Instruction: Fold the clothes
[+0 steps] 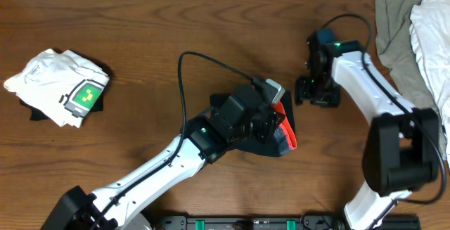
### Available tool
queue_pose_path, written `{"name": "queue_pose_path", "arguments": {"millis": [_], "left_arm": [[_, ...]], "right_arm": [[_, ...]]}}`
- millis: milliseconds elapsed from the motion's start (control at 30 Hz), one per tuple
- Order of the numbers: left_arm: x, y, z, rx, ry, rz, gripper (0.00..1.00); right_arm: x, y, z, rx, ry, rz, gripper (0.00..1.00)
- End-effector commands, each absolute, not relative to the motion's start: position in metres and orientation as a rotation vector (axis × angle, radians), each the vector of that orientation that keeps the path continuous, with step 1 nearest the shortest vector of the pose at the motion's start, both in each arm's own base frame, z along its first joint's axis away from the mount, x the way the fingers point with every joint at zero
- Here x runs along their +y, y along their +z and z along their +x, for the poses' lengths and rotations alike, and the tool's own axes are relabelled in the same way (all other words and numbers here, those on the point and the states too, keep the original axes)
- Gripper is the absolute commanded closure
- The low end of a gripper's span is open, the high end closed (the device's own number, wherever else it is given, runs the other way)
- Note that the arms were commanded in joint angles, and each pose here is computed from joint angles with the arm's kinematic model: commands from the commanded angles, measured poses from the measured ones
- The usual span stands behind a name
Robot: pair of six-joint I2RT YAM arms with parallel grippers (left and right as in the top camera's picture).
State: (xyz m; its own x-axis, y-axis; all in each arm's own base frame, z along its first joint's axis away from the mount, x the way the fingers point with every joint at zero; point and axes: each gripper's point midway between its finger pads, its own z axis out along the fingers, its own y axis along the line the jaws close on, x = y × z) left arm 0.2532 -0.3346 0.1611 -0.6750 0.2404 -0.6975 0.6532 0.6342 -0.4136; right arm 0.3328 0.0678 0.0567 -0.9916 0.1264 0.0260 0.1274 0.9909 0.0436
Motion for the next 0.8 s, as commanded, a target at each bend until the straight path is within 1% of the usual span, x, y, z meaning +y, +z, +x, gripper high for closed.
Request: {"name": "queue_pose_path", "arguments": {"millis": [0,67,167,233,400,500,600,767], "left_arm": [[-0.337,0.172,0.257,2.228,-0.882,0.702,0.67],[-0.325,0.163,0.262,2.265,-0.8,0.681,0.67],[-0.288,0.142,0.279,2.365,-0.579,0.577,0.67],[-0.268,0.134,0.287,2.409,-0.494,0.519,0.67],[-0.223,0.123,0.307,2.502,-0.423,0.309,0.67],[-0.203,0.119,0.315,2.529,-0.387,0.242,0.67],[-0.189,0.115,0.317,2.554,-0.361,0.199,0.67],[-0.18,0.104,0.312,2.601,-0.332,0.183,0.67]], "right_arm": [[0.063,0.069,0.338,-3.148,-0.076,-0.183,0.32],[0.077,0.07,0.336,-3.136,-0.194,-0.051,0.34],[0.11,0.076,0.327,-3.082,-0.456,0.246,0.36],[0.123,0.079,0.322,-3.056,-0.536,0.372,0.39],[0.139,0.078,0.325,-3.077,-0.519,0.47,0.4],[0.157,0.08,0.32,-3.052,-0.554,0.621,0.4],[0.17,0.079,0.314,-3.035,-0.528,0.74,0.4],[0.19,0.078,0.314,-3.051,-0.49,0.846,0.39]]}}
